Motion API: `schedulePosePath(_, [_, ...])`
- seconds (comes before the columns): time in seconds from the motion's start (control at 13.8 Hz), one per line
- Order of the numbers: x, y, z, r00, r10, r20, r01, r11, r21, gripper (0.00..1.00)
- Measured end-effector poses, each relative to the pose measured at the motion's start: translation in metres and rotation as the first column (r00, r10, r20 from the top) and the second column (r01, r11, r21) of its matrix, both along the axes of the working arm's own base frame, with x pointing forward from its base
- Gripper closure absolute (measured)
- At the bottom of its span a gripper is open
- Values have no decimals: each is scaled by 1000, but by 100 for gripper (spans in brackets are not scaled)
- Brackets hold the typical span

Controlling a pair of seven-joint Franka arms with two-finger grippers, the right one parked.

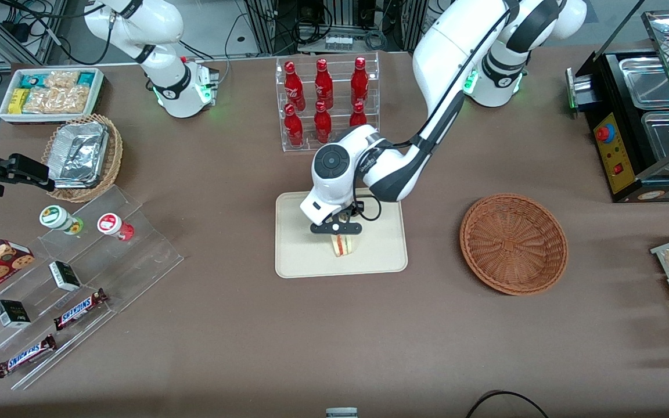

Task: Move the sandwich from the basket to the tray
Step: 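Lower the sandwich onto the tray and open the left gripper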

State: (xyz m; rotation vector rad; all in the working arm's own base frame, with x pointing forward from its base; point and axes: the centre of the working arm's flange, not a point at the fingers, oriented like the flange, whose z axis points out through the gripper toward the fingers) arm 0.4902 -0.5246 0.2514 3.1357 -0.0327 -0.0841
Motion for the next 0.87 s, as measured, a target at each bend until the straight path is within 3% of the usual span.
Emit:
schedulePosePath(0.36, [9, -4, 31, 1000, 4, 24, -4, 1000, -16, 5])
schedulePosePath(0.43, [10, -3, 44, 1000, 6, 23, -6, 1000, -8, 0])
schedulePosePath(0.87, [22, 37, 167, 997, 62, 54, -64, 997, 37, 0])
